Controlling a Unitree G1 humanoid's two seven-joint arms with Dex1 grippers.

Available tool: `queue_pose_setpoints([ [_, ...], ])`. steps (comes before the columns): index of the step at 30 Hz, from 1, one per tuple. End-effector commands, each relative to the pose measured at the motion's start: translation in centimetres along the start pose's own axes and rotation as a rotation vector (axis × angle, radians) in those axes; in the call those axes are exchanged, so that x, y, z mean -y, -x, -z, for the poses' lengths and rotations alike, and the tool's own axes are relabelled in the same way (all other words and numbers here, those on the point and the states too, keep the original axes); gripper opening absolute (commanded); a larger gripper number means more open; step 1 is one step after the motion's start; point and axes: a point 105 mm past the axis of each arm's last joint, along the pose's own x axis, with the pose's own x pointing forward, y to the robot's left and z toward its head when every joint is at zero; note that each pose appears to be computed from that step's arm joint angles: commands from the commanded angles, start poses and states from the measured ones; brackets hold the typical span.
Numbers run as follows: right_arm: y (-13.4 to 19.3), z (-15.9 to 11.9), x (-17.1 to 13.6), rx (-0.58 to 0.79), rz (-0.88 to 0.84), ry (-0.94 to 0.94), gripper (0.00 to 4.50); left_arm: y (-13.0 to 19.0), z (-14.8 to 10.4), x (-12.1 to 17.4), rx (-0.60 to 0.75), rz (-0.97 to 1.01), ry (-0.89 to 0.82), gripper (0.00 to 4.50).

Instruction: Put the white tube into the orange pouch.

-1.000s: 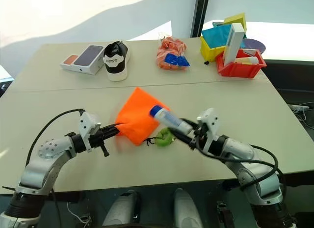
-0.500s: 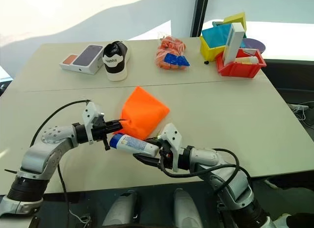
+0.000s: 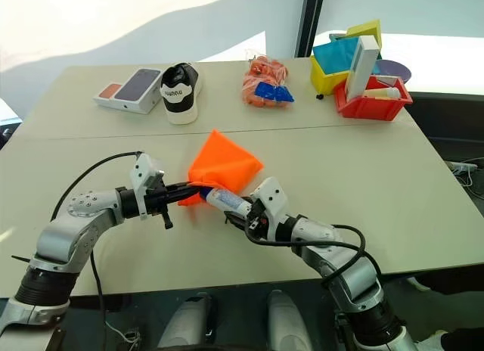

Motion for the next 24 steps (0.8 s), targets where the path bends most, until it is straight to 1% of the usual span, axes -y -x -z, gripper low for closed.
queue_pose_setpoints([
  [1,0.6,-0.5,1.1,0.003,0.052,0.039,2.19,-0.1,-1.3,0.3,0.043,0.012,-0.035,0.0],
  [6,0.6,-1.0,2.0,0.023,0.113,0.055,2.19,-0.4,-1.5,0.4,0.054,0.02,-0.035,0.0],
  [9,0.6,-1.7,3.7,0.058,0.223,0.056,2.19,-0.7,-1.6,0.5,0.065,0.022,-0.03,0.0],
  [11,0.6,-1.9,4.1,0.067,0.253,0.055,2.19,-0.8,-1.7,0.6,0.072,0.023,-0.026,0.0],
  [18,-0.9,-2.4,1.6,0.058,0.146,0.082,2.19,-1.8,-1.8,1.1,0.091,0.032,-0.009,0.0],
  [24,-2.6,-2.9,1.3,0.058,0.161,0.061,2.19,-2.7,-2.4,1.9,0.123,0.06,0.001,0.0],
])
